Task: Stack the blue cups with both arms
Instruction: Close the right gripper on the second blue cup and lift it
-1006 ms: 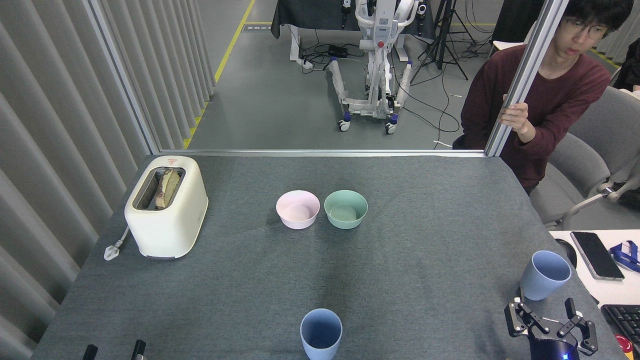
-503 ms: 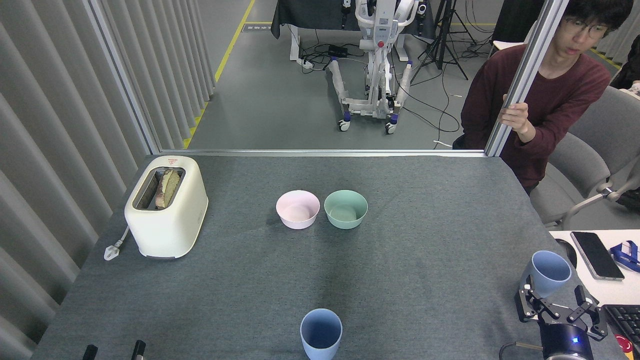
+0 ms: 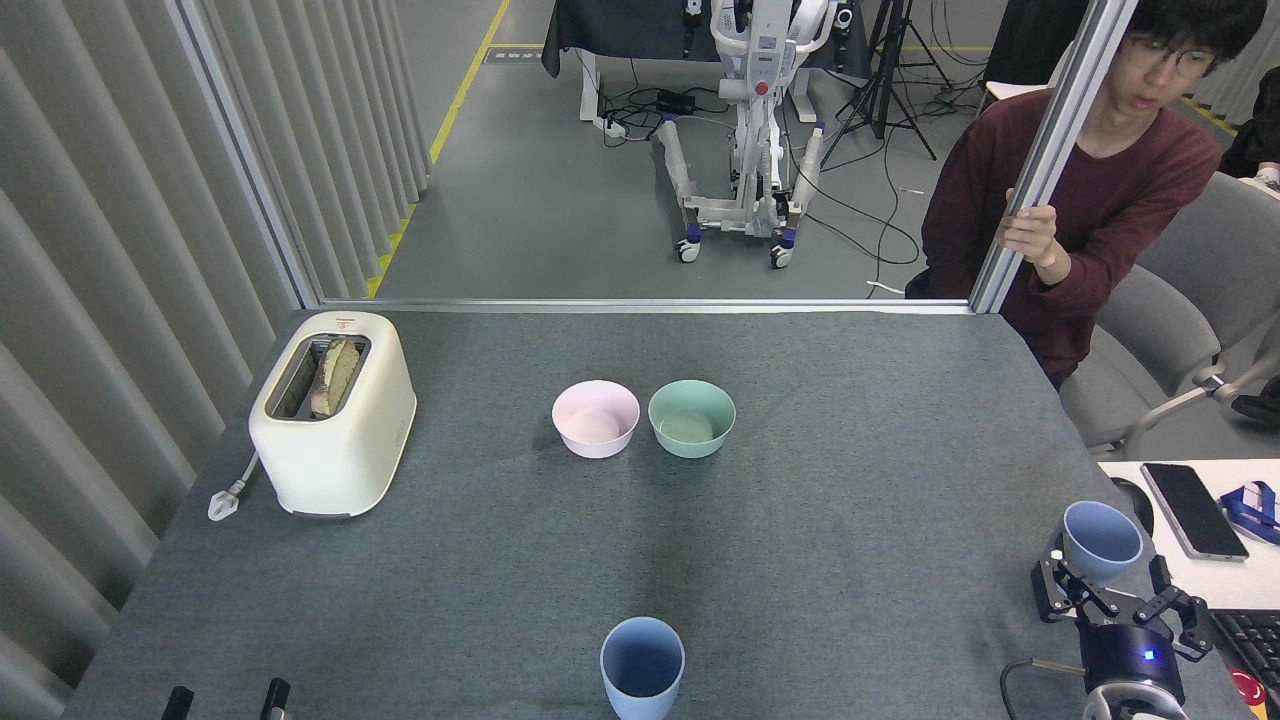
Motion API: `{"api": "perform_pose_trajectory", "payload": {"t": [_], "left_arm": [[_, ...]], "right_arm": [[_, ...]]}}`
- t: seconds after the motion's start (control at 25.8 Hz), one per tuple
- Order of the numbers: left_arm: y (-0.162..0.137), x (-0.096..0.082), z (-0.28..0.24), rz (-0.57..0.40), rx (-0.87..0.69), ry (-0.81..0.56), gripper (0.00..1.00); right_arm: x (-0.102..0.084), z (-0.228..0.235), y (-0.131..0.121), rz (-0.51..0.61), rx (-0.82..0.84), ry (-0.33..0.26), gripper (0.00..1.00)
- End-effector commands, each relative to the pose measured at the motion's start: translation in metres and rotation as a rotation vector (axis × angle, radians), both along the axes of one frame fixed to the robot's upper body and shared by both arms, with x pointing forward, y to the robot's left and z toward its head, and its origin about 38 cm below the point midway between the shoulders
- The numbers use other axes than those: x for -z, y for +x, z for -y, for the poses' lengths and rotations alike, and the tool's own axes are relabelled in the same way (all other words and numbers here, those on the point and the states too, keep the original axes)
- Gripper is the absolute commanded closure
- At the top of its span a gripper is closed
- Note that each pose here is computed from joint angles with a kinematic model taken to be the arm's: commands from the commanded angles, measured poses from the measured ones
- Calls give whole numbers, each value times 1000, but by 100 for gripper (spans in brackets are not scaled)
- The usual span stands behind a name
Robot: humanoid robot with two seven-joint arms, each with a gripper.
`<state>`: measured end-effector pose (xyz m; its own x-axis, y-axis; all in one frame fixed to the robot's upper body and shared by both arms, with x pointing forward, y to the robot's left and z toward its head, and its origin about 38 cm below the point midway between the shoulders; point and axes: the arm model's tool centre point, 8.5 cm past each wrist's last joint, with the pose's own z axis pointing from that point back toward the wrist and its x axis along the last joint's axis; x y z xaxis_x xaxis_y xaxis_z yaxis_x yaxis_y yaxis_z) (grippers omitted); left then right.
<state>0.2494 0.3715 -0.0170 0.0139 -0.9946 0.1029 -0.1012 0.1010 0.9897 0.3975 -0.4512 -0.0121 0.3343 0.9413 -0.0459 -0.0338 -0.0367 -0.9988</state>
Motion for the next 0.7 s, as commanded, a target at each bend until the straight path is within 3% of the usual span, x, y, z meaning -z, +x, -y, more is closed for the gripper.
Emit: {"api": "perform_pose_trajectory", "payload": {"t": [0.0,0.66], "left_arm": [[0,0,0,0,-1,2,0],[1,0,0,1,0,9,0]], "right_arm": [[1,0,5,-14,3,10,0],[2,3,19,-58,-6,20,0]]}}
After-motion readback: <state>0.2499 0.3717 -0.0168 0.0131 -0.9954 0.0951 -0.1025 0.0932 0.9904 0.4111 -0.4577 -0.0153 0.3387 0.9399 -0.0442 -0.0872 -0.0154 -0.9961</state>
